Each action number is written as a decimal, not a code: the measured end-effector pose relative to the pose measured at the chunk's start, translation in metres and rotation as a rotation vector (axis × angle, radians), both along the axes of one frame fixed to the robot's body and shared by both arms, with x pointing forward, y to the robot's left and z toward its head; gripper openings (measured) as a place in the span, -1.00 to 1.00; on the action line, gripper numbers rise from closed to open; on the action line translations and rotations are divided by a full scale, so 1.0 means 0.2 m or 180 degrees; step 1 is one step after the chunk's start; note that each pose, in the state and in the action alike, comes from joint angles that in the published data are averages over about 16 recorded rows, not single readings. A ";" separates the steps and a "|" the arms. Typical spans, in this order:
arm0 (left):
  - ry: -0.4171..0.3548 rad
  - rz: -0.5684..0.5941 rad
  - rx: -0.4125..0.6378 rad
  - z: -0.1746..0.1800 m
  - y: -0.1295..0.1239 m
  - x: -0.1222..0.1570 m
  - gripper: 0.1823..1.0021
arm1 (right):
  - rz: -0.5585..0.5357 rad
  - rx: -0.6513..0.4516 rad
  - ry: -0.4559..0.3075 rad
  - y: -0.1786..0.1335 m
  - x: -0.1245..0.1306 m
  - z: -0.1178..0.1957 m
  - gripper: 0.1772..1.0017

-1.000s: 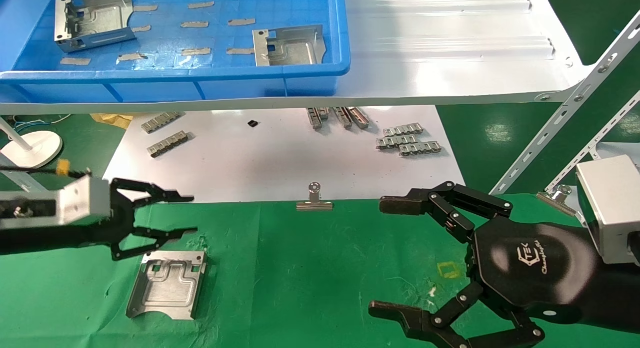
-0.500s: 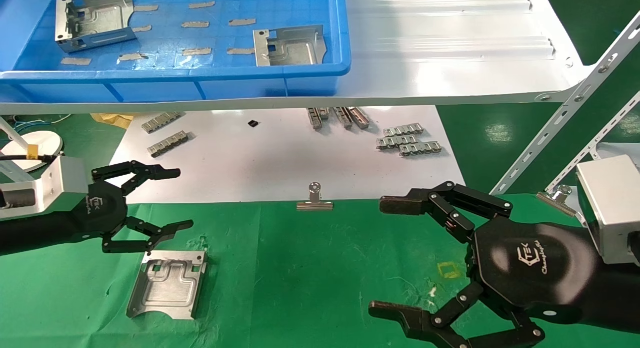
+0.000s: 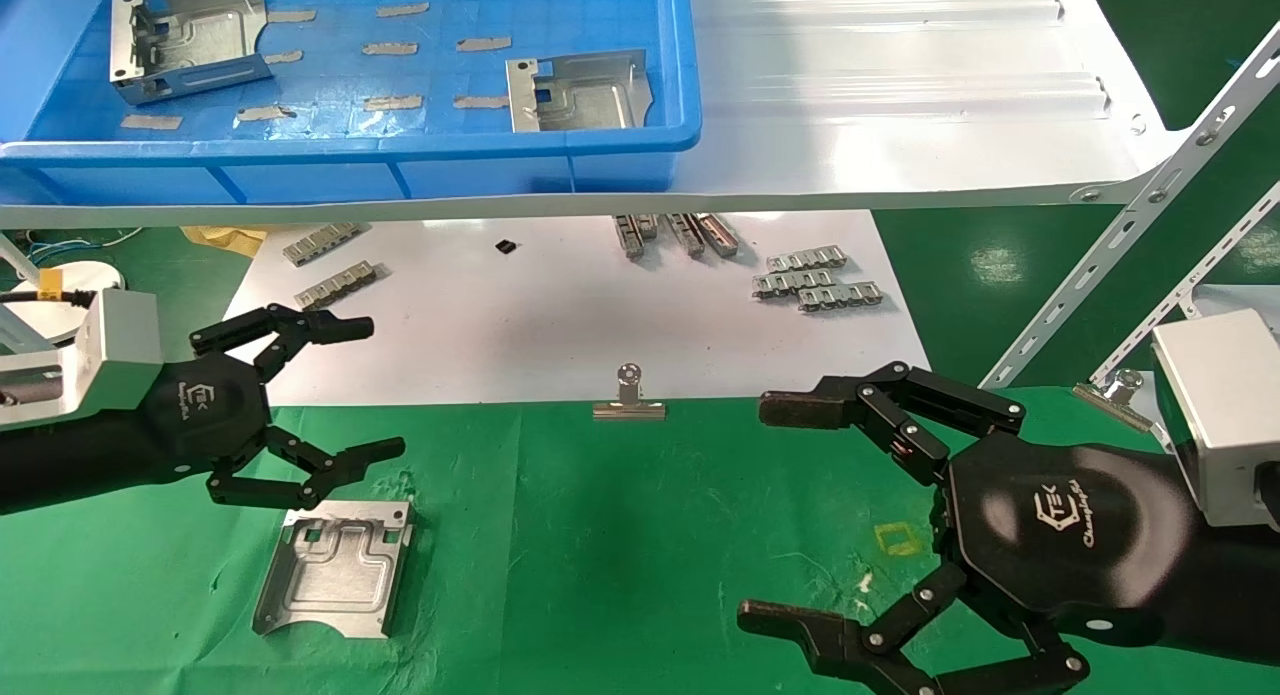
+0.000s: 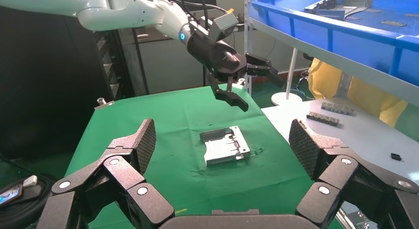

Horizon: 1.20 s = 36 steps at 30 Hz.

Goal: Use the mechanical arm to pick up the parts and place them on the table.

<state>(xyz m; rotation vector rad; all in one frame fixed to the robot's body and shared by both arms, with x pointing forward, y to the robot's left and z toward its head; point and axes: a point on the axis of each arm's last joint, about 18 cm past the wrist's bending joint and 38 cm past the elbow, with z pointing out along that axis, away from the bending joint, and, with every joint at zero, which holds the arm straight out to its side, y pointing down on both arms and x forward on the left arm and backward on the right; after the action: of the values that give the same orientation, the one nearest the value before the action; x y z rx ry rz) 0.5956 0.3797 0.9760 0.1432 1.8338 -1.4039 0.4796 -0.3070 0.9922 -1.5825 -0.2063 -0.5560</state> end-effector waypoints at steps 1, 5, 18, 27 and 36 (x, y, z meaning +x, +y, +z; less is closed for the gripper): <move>0.0008 -0.0022 -0.0017 0.00 -0.01 -0.01 0.92 | 0.0000 0.0000 0.0000 0.00 0.00 0.00 1.00; 0.0040 -0.0109 -0.0083 0.01 -0.04 -0.04 0.96 | 0.0000 0.0000 0.0000 0.00 0.00 0.00 1.00; 0.0162 -0.0395 -0.0257 0.04 -0.15 -0.17 1.00 | 0.0000 0.0000 0.0000 0.00 0.00 0.00 1.00; 0.0262 -0.0596 -0.0337 0.06 -0.23 -0.28 1.00 | 0.0000 0.0000 0.0000 0.00 0.00 0.00 1.00; 0.0379 -0.0795 -0.0381 0.08 -0.30 -0.41 1.00 | 0.0000 0.0000 0.0000 0.00 0.00 0.00 1.00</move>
<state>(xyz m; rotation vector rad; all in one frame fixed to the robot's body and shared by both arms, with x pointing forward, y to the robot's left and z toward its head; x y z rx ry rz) 0.5135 0.3196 0.9911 0.2386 1.8715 -1.7241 0.4796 -0.3070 0.9922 -1.5825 -0.2063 -0.5560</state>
